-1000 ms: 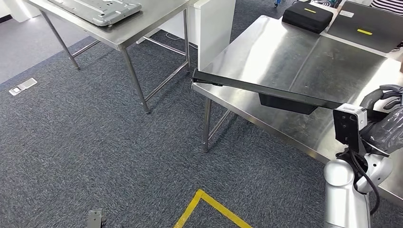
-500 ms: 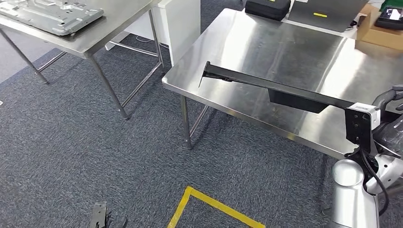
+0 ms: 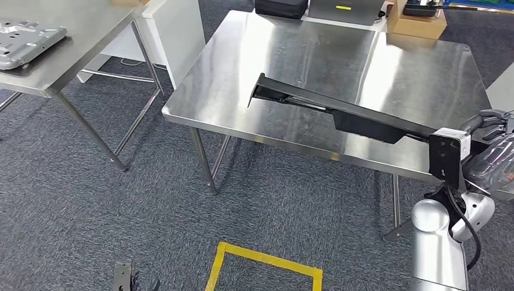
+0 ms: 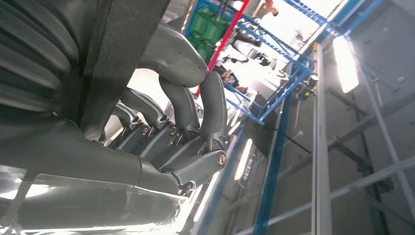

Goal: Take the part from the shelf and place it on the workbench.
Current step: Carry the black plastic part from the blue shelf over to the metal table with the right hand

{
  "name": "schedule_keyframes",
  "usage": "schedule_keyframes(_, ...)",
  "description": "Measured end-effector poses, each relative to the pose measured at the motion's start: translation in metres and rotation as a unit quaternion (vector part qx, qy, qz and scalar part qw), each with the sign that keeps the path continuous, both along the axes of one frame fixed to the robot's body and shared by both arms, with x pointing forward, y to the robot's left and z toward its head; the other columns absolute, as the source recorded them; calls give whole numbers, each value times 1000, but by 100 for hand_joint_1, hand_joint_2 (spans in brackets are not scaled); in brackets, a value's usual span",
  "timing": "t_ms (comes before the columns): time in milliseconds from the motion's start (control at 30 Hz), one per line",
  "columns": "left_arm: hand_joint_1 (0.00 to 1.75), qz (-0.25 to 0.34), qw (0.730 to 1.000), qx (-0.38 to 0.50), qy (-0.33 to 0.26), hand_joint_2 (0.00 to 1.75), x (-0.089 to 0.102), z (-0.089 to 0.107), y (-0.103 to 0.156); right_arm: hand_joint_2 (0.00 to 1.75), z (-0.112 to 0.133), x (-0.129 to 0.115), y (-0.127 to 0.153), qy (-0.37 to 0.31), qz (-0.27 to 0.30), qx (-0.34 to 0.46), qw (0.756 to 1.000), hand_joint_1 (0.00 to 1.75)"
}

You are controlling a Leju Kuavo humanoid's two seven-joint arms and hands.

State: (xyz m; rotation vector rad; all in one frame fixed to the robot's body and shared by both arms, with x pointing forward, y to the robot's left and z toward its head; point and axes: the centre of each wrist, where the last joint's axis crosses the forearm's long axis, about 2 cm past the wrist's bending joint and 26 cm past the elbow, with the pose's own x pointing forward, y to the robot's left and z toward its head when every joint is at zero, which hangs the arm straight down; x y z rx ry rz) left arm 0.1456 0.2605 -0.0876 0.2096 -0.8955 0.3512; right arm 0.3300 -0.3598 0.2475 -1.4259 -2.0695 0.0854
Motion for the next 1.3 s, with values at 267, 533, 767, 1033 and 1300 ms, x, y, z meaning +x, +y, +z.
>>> schedule_keyframes(267, 0, 8, 1000, -3, 3, 175, -3, -1, 0, 175, -1, 10, 3, 5, 6, 7, 1000, 175)
schedule_keyframes(533, 0, 12, 1000, -5, 5, 175, -5, -2, 0, 175, 6, 25, 9, -1, 7, -24, 1000, 175)
schedule_keyframes(767, 0, 15, 1000, -11, 10, 175, -11, -3, 0, 175, 5, 33, 16, 3, 8, -41, 999, 175)
schedule_keyframes(1033, 0, 12, 1000, -20, 5, 175, -8, -3, -1, 175, 13, 47, 15, -3, 5, -55, 998, 175)
schedule_keyframes(1300, 0, 11, 1000, -23, 3, 175, -8, -3, 0, 175, 11, 52, 14, 3, 5, -51, 999, 175)
